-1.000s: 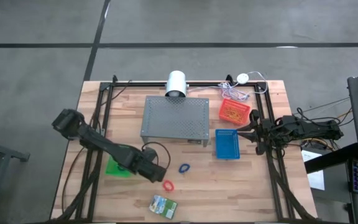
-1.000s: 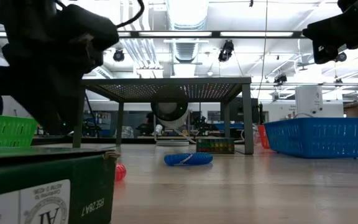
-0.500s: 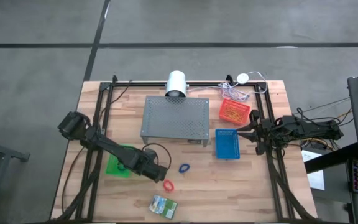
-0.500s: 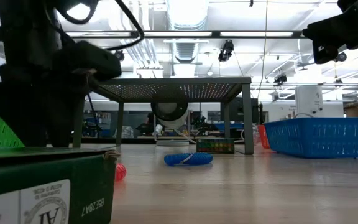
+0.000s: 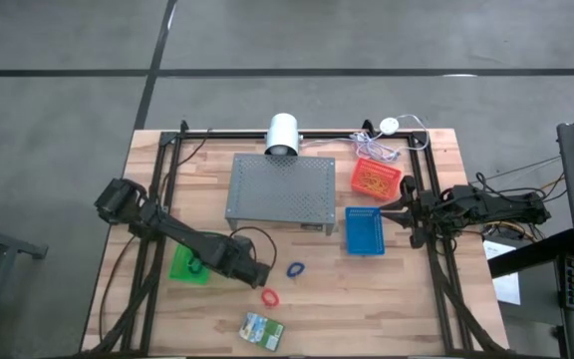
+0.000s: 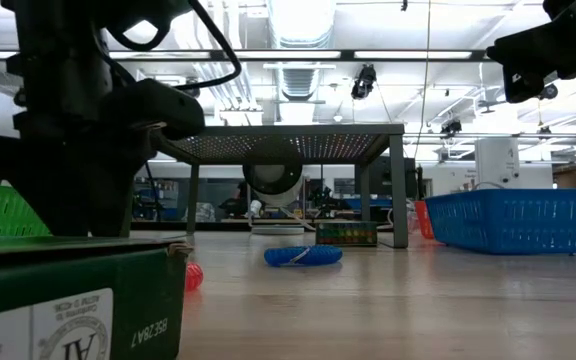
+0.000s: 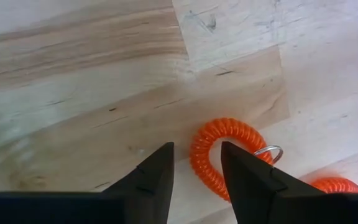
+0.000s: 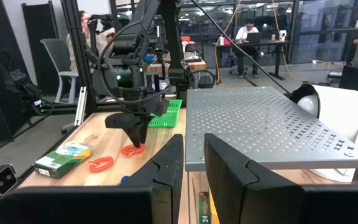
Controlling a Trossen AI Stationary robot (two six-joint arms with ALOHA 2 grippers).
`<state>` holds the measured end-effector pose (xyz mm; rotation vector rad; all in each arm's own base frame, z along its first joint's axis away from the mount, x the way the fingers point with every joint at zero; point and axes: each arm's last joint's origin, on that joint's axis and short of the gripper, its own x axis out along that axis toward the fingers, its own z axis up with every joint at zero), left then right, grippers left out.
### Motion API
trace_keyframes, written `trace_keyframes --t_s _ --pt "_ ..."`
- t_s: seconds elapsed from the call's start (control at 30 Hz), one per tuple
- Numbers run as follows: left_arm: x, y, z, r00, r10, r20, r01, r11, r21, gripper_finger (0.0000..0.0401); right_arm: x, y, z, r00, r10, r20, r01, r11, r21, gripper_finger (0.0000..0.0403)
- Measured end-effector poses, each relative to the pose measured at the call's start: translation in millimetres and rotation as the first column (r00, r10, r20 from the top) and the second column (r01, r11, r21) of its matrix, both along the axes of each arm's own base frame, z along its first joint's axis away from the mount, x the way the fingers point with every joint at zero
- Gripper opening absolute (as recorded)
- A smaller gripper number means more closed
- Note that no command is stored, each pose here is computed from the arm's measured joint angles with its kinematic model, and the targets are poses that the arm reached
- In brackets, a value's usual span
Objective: Pick & Place Office Desk Supplies
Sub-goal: Put the top orange spring keychain into the green bin
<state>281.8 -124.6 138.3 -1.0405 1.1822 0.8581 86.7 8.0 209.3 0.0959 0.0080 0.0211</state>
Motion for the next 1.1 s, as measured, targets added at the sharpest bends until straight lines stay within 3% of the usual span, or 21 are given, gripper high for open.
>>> trace_keyframes --t_s 0.83,1.1 --pt "1.1 -0.6 -6.0 1.0 0.001 -0.02 -0.001 1.0 -0.004 0.0114 0.0 0.0 -0.1 1.0 0.001 -0.001 -0.001 1.0 0.0 0.0063" --pt "-1.0 0.4 -6.7 0.998 0.043 -0.041 -0.043 0.999 0.0 0.0058 0.0 0.0 -0.1 1.0 0.0 -0.001 0.0 1.0 0.0 0.0063"
